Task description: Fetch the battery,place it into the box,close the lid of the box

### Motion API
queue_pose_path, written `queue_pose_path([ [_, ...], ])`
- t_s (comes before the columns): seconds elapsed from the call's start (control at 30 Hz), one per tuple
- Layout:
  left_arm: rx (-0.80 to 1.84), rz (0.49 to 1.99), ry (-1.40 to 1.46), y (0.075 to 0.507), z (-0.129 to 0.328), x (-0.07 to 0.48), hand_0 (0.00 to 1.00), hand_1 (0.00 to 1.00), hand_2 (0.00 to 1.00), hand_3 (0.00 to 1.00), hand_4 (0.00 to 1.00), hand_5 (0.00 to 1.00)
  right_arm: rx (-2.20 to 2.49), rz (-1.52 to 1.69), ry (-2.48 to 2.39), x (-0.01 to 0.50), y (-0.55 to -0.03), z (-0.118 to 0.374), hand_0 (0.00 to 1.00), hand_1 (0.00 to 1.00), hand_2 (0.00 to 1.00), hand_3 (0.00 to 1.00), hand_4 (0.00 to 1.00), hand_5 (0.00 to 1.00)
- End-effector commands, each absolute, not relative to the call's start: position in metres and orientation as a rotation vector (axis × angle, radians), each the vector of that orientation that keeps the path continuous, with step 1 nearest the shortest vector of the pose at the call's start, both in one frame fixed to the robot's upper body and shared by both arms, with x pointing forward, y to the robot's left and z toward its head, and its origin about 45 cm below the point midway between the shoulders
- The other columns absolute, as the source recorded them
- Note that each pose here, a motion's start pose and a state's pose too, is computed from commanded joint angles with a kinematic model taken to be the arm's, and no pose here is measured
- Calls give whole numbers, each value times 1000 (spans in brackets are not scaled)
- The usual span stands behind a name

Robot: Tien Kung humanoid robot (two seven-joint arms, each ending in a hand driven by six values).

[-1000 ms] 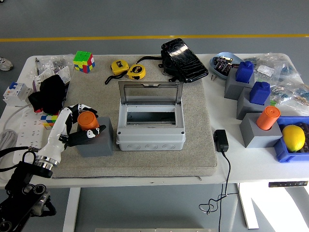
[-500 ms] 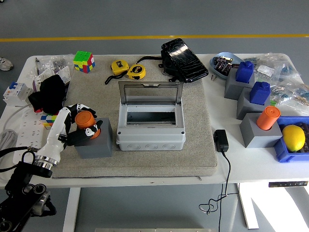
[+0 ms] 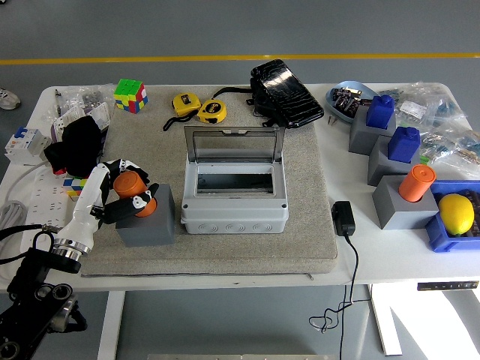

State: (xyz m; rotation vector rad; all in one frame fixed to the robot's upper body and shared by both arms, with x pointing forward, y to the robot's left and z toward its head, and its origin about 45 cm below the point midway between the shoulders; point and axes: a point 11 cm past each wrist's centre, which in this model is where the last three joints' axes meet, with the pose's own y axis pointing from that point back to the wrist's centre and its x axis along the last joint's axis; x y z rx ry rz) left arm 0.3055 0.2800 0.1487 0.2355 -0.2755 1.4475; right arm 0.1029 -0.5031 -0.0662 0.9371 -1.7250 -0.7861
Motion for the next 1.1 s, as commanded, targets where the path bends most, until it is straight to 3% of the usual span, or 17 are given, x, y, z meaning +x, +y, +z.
queue_pose_path([
  [0.1, 234, 1451, -274, 280, 148, 305, 65, 129, 271, 297, 657, 2, 937, -786, -1723, 102, -503, -66, 852, 832, 790, 815, 998, 998],
  [1.1, 232, 1460, -343, 283, 166, 314, 48, 111, 267, 296, 641, 2, 936, -784, -1723, 103, -504, -66, 851, 833, 791, 816, 998, 998],
])
